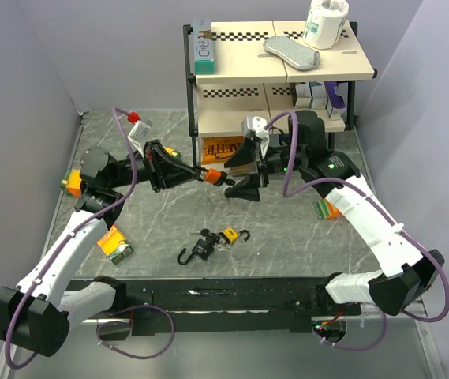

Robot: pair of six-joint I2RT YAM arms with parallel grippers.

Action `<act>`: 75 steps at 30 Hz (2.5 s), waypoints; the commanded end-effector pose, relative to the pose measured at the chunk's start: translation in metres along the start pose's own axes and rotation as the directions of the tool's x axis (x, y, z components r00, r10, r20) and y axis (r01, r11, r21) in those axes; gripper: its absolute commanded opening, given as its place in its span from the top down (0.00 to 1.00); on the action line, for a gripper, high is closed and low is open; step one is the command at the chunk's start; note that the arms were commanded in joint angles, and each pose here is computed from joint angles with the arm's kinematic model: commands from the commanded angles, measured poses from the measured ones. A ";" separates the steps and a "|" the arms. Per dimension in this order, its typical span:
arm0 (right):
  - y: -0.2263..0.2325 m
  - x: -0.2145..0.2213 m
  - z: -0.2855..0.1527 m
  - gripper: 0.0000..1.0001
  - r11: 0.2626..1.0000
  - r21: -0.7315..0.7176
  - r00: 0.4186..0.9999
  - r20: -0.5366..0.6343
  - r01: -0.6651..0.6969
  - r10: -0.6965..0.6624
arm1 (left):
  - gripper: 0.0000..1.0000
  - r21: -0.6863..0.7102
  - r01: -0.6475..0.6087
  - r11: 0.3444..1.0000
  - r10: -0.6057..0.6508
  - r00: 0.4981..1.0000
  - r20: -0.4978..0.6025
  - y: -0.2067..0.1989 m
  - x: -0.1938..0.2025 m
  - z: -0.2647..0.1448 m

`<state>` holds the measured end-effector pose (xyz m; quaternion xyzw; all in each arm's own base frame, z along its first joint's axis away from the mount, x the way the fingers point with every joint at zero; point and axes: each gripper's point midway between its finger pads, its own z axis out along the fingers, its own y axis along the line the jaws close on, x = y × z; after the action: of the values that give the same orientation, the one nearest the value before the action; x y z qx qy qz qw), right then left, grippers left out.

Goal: Lock with the key
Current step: Lock the lock.

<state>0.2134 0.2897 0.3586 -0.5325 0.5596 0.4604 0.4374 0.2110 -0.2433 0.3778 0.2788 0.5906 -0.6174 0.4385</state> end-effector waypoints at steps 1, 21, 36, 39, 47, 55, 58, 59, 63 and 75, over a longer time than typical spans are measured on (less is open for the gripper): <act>0.011 -0.024 0.007 0.09 0.995 -0.062 0.996 0.060 0.074 -0.070 | 0.99 0.041 -0.105 0.994 0.101 0.991 0.087 -0.032 -0.036 -0.001; 0.007 -0.032 0.028 0.43 0.994 -0.076 0.995 0.063 0.081 -0.076 | 0.99 0.048 -0.094 0.994 0.088 0.989 0.117 -0.031 -0.046 0.003; 0.015 -0.029 0.027 1.00 0.992 -0.124 1.000 0.019 0.004 -0.002 | 0.43 -0.025 -0.214 0.977 0.214 0.977 0.014 -0.017 -0.044 -0.005; 0.019 -0.028 0.022 1.00 0.991 -0.131 1.000 0.010 -0.003 0.004 | 0.34 -0.031 -0.285 0.958 0.279 0.952 -0.129 -0.007 -0.024 -0.013; 0.032 -0.020 0.021 1.00 0.980 -0.196 1.000 -0.005 -0.020 0.019 | 0.36 0.071 -0.380 0.922 0.385 0.888 -0.250 -0.011 0.004 -0.025; 0.036 -0.019 0.021 1.00 0.979 -0.204 1.000 -0.005 -0.019 0.018 | 0.52 0.104 -0.373 0.922 0.388 0.893 -0.228 -0.019 0.015 -0.015; 0.036 -0.019 0.022 1.00 0.979 -0.202 1.000 -0.005 -0.009 0.008 | 0.58 0.125 -0.363 0.923 0.383 0.893 -0.234 -0.022 0.021 -0.010; 0.037 -0.019 0.022 1.00 0.979 -0.202 1.000 -0.006 -0.003 0.002 | 0.60 0.128 -0.357 0.925 0.378 0.895 -0.237 -0.023 0.023 -0.009; 0.038 -0.017 0.022 1.00 0.980 -0.201 1.000 -0.012 0.007 -0.009 | 0.68 0.139 -0.365 0.920 0.389 0.894 -0.223 -0.025 0.022 -0.006; 0.038 -0.020 0.023 1.00 0.979 -0.205 1.000 -0.001 0.019 -0.020 | 0.99 0.158 -0.352 0.922 0.382 0.894 -0.236 -0.027 0.029 0.000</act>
<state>0.1833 0.3134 0.3461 -0.5637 0.5514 0.5051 0.3509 0.1832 -0.2446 0.3601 0.4684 0.5697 -0.5106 0.4418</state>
